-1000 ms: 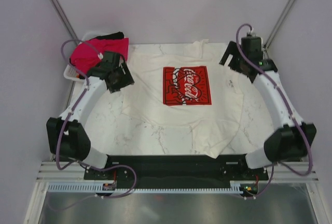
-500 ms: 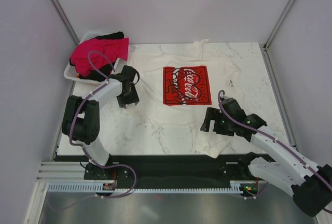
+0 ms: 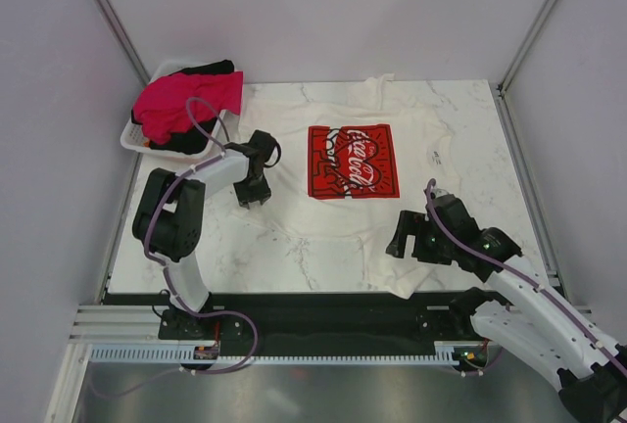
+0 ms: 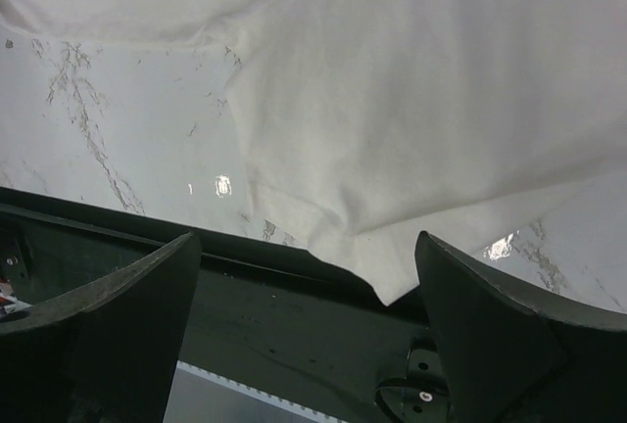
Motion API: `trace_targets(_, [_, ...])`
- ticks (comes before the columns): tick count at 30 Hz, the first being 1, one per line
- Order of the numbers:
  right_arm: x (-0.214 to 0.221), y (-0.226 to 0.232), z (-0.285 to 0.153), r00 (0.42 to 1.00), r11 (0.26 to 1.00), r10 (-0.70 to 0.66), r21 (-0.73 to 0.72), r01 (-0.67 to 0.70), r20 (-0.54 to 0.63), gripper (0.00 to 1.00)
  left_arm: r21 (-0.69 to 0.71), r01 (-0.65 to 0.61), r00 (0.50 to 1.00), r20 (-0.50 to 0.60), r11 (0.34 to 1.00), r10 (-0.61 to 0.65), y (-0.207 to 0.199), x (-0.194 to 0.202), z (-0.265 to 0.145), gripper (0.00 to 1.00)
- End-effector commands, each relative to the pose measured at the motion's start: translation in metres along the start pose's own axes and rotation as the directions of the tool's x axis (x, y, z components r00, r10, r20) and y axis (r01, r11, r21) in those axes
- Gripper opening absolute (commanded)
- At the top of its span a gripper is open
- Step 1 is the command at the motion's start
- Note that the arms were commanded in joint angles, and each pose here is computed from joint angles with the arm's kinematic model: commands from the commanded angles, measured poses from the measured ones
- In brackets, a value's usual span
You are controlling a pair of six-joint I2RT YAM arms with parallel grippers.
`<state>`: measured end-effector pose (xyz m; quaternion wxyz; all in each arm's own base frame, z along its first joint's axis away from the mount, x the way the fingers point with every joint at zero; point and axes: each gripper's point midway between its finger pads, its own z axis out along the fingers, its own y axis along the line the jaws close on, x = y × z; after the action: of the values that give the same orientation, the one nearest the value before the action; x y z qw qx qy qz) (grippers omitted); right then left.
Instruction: Fold and stack the t-shirts
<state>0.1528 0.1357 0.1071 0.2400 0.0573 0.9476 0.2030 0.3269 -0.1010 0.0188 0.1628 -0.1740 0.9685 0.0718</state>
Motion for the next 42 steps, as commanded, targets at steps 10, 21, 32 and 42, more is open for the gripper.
trace_targets(10, [0.016, -0.016, 0.006, 0.999, 0.998, 0.028, 0.058, -0.026, -0.036, 0.98, -0.068, 0.133, 0.988, 0.085, 0.989, -0.127, 0.034, 0.01, -0.032, 0.24])
trace_targets(21, [0.021, -0.026, 0.012, 0.998, 0.993, 0.047, 0.108, -0.042, -0.05, 0.98, -0.067, 0.13, 0.988, 0.098, 0.989, -0.123, 0.046, 0.018, -0.039, 0.03])
trace_targets(32, [0.047, -0.036, 0.036, 0.98, 0.969, 0.188, 0.178, -0.173, -0.072, 0.98, 0.051, 0.186, 0.98, 0.067, 0.981, -0.189, 0.048, 0.061, -0.055, 0.02])
trace_targets(42, [0.069, -0.044, 0.057, 0.984, 0.957, 0.151, 0.263, -0.121, -0.098, 0.45, 0.143, 0.184, 0.975, 0.1, 0.973, -0.199, 0.052, 0.067, -0.071, 0.02])
